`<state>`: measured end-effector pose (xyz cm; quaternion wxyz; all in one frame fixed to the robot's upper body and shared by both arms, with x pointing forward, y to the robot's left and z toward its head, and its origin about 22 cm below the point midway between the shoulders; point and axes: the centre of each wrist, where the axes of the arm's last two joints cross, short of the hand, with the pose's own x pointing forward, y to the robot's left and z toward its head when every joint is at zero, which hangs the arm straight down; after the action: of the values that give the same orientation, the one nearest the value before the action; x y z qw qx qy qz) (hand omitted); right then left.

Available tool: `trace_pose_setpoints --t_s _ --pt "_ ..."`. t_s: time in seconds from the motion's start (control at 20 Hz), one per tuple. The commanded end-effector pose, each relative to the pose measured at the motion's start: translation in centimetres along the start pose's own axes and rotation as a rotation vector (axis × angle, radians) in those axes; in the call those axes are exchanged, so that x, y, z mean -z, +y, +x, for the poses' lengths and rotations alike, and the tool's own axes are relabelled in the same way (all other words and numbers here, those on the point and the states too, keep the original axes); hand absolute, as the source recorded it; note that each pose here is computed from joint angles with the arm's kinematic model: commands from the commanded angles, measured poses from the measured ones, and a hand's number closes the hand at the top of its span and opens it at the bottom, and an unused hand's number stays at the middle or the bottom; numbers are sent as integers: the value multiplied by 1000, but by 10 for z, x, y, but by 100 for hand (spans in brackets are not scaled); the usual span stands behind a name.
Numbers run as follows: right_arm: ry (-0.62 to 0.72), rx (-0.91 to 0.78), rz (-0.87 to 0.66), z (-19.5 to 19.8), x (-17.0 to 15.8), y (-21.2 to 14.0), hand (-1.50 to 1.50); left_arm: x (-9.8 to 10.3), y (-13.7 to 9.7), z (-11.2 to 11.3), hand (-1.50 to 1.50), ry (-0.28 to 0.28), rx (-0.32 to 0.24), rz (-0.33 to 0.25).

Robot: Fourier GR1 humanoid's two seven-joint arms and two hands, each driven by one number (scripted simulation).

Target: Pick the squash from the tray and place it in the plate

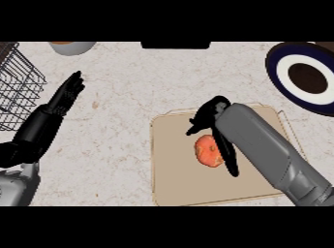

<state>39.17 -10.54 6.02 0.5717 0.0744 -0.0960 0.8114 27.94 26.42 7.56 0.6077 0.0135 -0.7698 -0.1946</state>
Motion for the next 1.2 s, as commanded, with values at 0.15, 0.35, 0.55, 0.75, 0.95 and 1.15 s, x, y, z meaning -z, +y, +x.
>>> trace_pose_setpoints --t_s 0.15,0.35,0.55,0.75,0.95,1.15 --pt "36 -36 154 -7 42 31 -150 -1 -3 -2 0 11 -7 -15" --pt "-90 -107 179 -6 33 44 150 -10 2 -4 0 6 6 2" --pt "-116 -120 88 -5 15 43 150 -9 2 6 0 -4 -2 -28" --pt "-131 -166 -250 0 -10 92 150 -13 0 -1 0 18 -4 7" --pt "-162 -219 -751 13 -106 82 150 -27 15 -15 0 93 -7 76" --pt "-167 -205 -994 -16 -134 116 150 -31 15 -13 0 77 -3 96"
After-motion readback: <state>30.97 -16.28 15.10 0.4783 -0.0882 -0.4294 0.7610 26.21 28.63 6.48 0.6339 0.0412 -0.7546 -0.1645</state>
